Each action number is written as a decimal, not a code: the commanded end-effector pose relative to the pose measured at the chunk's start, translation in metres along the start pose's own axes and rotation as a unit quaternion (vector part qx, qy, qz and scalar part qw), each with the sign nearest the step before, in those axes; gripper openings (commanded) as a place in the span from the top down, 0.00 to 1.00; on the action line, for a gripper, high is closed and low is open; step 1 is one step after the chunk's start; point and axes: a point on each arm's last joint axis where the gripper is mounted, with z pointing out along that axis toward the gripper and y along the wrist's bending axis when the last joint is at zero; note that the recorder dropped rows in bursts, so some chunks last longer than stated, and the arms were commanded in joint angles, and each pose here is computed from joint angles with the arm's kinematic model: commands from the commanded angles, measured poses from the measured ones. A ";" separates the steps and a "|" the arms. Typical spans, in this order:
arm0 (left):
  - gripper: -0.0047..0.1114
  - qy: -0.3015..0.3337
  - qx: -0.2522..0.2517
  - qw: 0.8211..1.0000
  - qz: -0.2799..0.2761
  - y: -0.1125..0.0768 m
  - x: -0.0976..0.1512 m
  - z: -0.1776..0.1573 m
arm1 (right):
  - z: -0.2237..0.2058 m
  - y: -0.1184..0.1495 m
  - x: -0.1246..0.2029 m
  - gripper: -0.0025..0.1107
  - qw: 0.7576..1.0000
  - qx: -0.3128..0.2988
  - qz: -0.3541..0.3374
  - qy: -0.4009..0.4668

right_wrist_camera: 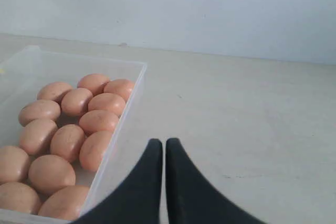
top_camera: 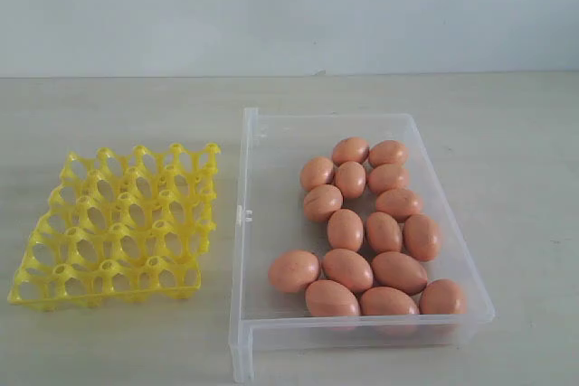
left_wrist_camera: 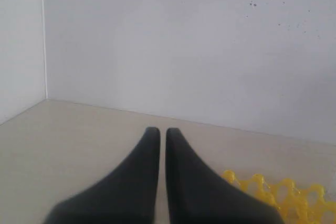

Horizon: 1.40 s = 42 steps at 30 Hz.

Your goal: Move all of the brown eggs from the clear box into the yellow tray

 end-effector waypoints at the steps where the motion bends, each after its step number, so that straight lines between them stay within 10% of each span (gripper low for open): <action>1: 0.93 -0.001 0.000 1.000 -0.011 0.000 0.001 0.000 | 0.000 0.000 -0.003 0.98 1.000 0.000 0.000 -0.014; 10: 0.93 -0.001 0.000 1.000 -0.011 0.000 0.001 0.000 | -0.003 0.004 -0.023 0.98 0.981 -0.040 0.142 -0.124; 31: 0.93 -0.001 0.000 1.000 -0.011 0.000 0.001 0.000 | -0.009 0.005 -0.039 0.98 0.962 -0.061 0.162 -0.209; 42: 0.93 -0.001 0.000 1.000 -0.011 0.000 0.001 0.000 | -0.064 0.004 -0.105 0.98 0.830 -0.112 0.120 -0.534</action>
